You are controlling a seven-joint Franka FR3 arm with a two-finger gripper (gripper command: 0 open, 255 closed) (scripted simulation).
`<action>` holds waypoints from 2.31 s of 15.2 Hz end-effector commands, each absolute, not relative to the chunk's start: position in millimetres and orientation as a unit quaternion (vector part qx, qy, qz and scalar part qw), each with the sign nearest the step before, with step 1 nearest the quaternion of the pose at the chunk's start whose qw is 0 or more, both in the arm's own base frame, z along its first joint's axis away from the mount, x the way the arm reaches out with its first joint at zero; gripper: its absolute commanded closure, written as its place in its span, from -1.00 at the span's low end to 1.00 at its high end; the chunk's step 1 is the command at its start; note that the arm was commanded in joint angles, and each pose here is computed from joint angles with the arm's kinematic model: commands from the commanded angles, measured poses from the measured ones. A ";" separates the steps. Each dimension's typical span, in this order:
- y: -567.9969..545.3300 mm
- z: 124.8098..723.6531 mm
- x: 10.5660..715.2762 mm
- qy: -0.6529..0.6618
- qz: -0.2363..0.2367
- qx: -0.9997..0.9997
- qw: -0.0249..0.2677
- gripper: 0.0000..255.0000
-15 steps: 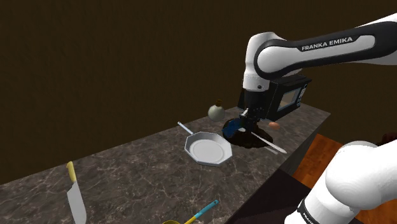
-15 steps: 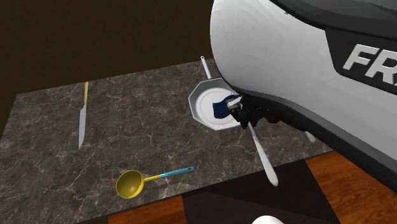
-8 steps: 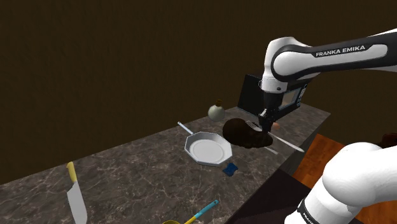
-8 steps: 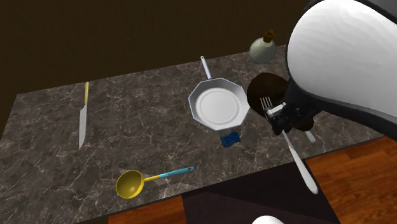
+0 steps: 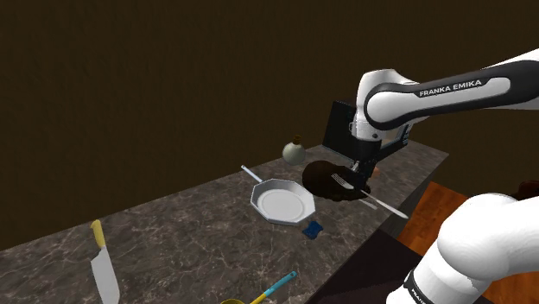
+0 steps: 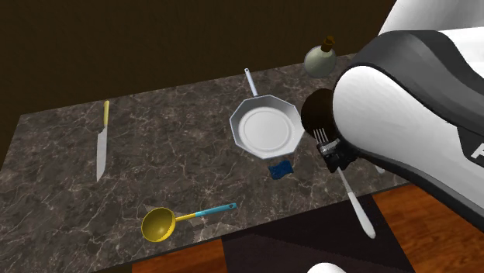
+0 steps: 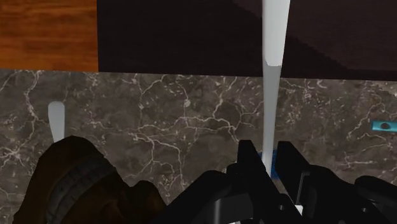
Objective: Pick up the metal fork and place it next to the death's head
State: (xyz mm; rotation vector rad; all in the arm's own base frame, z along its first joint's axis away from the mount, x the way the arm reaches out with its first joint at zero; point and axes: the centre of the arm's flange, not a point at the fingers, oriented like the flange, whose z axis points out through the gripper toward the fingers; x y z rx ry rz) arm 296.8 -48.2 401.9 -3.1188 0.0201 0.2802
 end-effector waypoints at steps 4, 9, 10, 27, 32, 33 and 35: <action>-47.5 375.6 298.0 0.006 0.089 -0.996 0.005 1.00; -47.5 349.2 298.0 0.006 0.089 -0.996 0.005 1.00; -47.5 343.9 298.0 0.006 0.089 -0.996 0.005 1.00; -47.5 254.2 298.0 0.006 0.089 -0.996 0.005 1.00; -47.5 227.8 298.0 0.006 0.089 -0.996 0.005 1.00; -47.5 222.5 298.0 0.006 0.089 -0.996 0.005 1.00; -47.5 212.0 298.0 0.006 0.089 -0.996 0.005 1.00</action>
